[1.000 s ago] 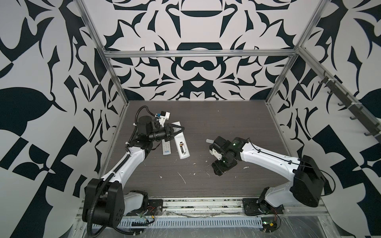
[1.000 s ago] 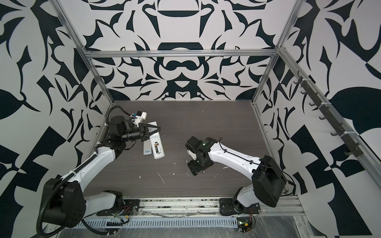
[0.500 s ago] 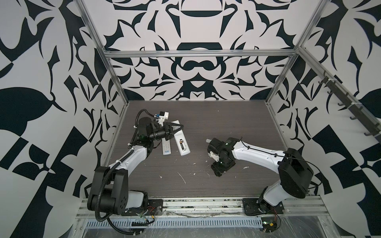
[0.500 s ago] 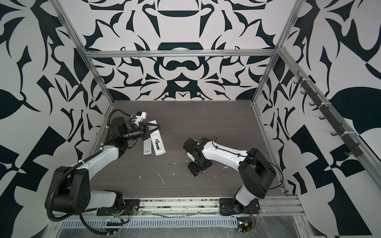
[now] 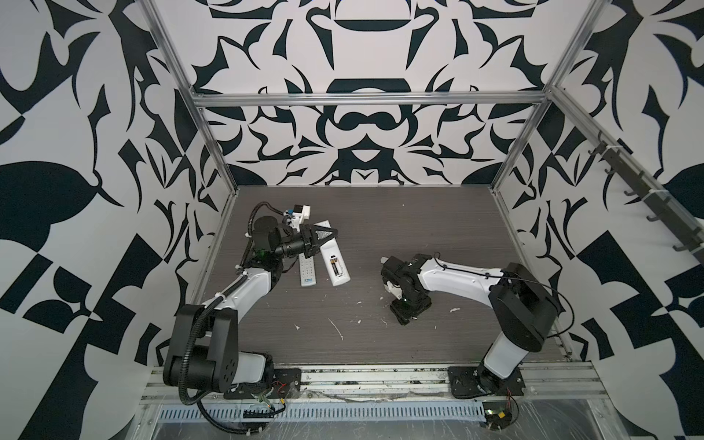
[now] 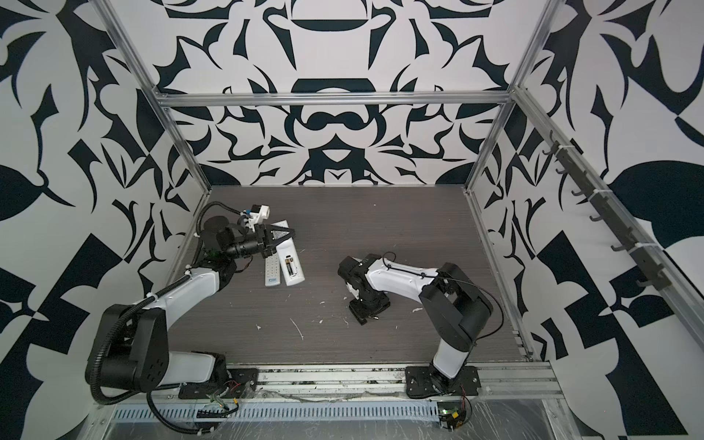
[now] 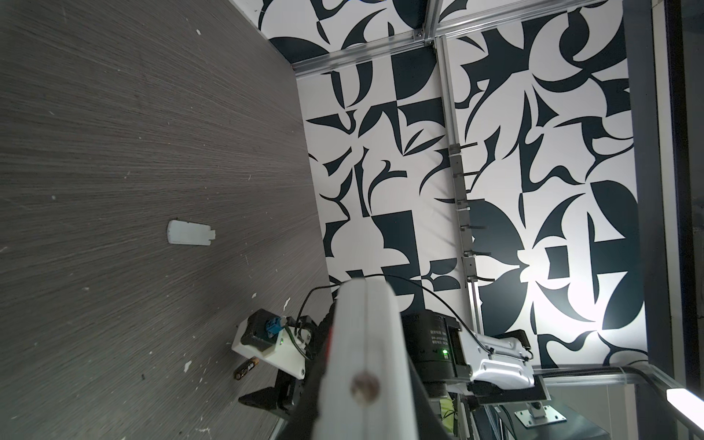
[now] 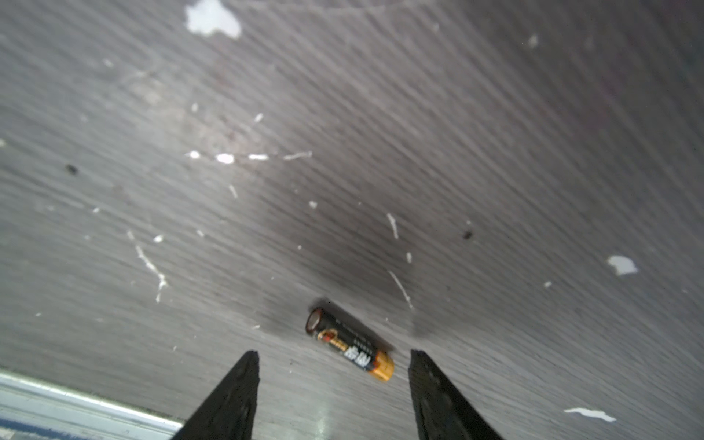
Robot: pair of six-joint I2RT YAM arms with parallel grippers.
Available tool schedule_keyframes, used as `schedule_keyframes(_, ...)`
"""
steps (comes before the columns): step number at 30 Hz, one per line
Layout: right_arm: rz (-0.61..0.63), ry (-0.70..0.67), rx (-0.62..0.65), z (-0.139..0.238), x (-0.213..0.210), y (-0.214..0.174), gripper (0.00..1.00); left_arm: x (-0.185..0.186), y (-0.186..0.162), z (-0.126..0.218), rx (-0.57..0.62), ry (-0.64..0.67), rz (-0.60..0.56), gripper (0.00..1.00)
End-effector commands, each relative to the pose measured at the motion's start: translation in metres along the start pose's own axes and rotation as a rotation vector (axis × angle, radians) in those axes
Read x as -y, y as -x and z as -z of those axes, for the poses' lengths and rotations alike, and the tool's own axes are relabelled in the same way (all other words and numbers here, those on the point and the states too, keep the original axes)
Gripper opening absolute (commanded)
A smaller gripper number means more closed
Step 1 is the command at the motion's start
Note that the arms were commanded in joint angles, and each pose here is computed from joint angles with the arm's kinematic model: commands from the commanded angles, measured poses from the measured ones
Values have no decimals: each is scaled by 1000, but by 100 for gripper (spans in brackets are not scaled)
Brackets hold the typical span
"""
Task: Load the batteries into the remote control
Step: 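Lower the open right gripper over the second AA battery on the table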
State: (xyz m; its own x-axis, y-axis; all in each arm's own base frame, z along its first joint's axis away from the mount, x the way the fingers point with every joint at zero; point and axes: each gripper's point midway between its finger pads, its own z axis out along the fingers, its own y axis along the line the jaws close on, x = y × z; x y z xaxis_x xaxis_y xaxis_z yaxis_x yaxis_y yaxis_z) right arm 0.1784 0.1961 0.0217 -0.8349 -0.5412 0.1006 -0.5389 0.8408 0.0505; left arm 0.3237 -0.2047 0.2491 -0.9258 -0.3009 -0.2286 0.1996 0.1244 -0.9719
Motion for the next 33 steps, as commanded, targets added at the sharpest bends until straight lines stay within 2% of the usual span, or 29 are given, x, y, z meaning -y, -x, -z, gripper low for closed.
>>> schedule_keyframes(1,-1,5,17,7,2,9,59,13,6,1,-5,-31,-38,0)
schedule_keyframes(10,-46,38,-31,-3,5,6,38,12,9,2,8,-28,-34,0)
schedule_keyframes(15,-56,89,-52,-14,-4,11,23,11,11,3,15,-22,-27,0)
schedule_keyframes(18,-82,95,-30,-11,-6,22,10,13,12,4,20,-22,-31,0)
schedule_keyframes(21,-140,98,22,-2,-8,39,2,13,12,4,20,-13,-34,0)
schedule_keyframes(26,-200,78,104,10,-5,65,0,13,9,6,18,12,-44,0)
schedule_keyframes(33,-199,14,114,9,5,65,0,12,6,9,26,36,-46,0)
